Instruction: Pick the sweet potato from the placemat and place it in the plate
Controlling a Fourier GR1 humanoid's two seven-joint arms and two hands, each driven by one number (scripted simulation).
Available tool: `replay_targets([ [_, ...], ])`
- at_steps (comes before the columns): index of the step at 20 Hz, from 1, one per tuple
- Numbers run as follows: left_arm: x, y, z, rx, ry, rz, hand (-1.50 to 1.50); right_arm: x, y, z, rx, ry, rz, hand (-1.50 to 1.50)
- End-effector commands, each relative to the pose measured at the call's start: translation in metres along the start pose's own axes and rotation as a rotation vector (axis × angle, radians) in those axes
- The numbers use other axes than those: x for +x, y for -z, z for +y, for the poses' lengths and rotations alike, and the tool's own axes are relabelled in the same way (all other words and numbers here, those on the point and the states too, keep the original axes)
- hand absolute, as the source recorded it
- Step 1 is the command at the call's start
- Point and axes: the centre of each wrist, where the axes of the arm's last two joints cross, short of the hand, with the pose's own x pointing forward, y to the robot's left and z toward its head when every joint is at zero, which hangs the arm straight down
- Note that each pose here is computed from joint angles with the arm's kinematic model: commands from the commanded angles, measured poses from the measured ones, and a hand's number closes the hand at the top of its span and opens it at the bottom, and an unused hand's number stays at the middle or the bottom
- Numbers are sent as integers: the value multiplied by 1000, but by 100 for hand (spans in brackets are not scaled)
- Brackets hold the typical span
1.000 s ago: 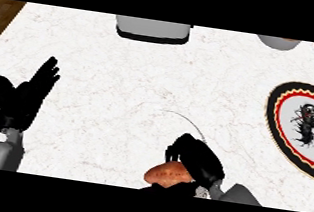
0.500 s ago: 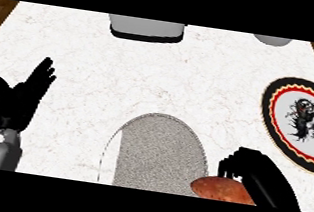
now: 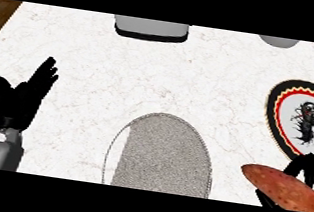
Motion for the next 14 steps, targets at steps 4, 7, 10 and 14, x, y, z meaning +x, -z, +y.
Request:
replay_targets([
  [4,11,16,-15,-21,-3,-17,0,-67,4,-35,-103,89,149,150],
  [7,5,1,-12,-42,6,-21,0,-99,15,-55,-126,58,217,150],
  [10,7,1,-4,-43,-2,2,0,-130,22,-55,-114,41,240,150],
  [14,4,7,-8,-47,7,-17,0,-168,36,-47,-84,7,275,150],
])
